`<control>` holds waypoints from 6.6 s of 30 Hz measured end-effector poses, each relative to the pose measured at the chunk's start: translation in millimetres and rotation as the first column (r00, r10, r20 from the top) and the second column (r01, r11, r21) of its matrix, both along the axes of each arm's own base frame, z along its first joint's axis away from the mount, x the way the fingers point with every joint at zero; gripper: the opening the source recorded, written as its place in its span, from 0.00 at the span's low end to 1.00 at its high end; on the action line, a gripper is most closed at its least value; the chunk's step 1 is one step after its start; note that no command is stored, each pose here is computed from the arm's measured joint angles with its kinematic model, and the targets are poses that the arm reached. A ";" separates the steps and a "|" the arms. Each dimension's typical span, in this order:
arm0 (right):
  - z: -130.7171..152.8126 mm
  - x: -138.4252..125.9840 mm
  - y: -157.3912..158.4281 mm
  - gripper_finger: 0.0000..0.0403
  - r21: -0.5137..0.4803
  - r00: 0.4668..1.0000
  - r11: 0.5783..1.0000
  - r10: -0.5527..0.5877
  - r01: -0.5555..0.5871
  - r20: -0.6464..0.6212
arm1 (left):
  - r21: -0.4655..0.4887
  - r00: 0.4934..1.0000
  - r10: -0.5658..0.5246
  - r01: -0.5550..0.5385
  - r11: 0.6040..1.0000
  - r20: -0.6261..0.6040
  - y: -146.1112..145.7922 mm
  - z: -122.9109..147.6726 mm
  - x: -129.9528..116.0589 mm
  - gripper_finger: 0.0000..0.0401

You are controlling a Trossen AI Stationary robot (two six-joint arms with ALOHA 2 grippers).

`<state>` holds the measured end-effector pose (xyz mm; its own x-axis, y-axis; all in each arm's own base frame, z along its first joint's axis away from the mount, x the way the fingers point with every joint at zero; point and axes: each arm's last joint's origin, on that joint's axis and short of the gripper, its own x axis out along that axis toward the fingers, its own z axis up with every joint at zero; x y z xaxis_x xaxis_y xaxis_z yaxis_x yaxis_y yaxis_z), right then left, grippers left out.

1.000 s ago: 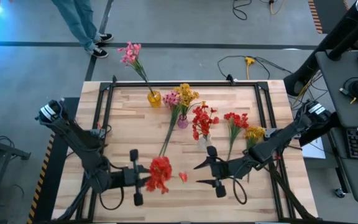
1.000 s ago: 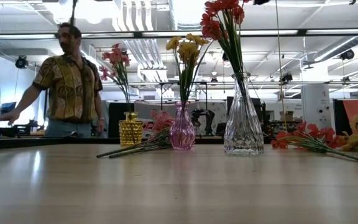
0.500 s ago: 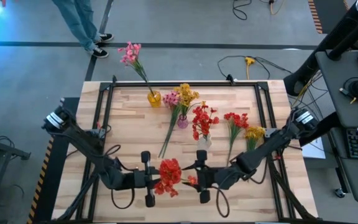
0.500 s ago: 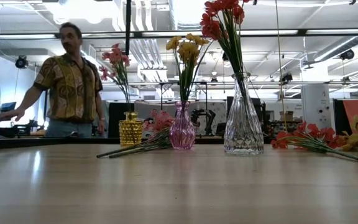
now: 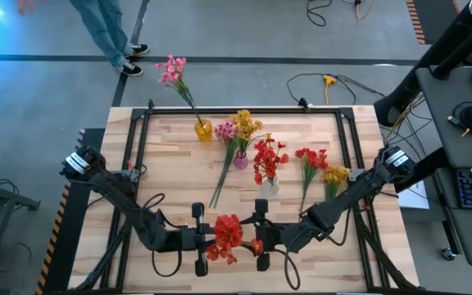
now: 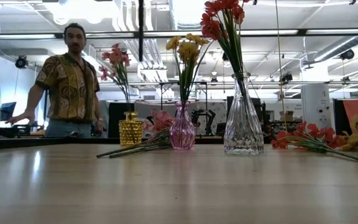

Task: Sort flowers into vase by color
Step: Put the bottom red flowers into the transparent vase

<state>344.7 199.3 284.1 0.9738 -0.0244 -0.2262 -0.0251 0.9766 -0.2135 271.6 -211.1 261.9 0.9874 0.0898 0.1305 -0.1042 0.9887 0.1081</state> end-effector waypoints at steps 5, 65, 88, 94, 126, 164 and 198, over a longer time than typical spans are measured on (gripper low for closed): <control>2.8 0.8 0.4 0.55 0.000 1.000 1.000 0.005 -0.005 0.013 | -0.005 1.000 0.008 -0.008 1.000 0.007 1.8 0.3 1.6 0.01; 7.8 3.4 -19.6 0.05 0.050 0.999 0.999 0.015 -0.013 -0.041 | -0.034 0.992 0.129 -0.128 0.991 0.014 13.6 6.6 3.9 0.33; 34.7 -102.1 -86.5 0.04 0.209 0.918 0.907 -0.389 0.366 0.081 | 0.019 0.921 0.259 -0.265 0.964 -0.291 46.2 24.6 -48.3 0.52; 43.4 -110.7 -90.8 0.04 0.205 0.915 0.908 -0.390 0.365 0.099 | -0.056 0.872 0.305 -0.351 0.935 -0.383 62.5 13.0 -55.6 0.50; 34.9 -132.9 -113.3 0.04 0.140 0.872 0.873 -0.481 0.467 0.090 | -0.037 0.830 0.406 -0.453 0.891 -0.381 69.3 3.8 -53.2 0.50; 15.3 -111.7 -112.8 0.05 0.156 0.822 0.819 -0.566 0.552 0.068 | -0.027 0.829 0.408 -0.451 0.892 -0.382 69.4 3.8 -53.2 0.50; 6.2 -116.1 -114.9 0.39 0.185 0.809 0.795 -0.588 0.578 0.004 | -0.026 0.829 0.408 -0.451 0.892 -0.382 69.4 3.8 -53.2 0.50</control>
<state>228.6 84.4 290.2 0.7986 -0.5591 -0.2228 0.5678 0.8227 -0.0295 218.4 -141.7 265.7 0.8213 0.5084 -0.2589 -0.4967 0.8604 0.1141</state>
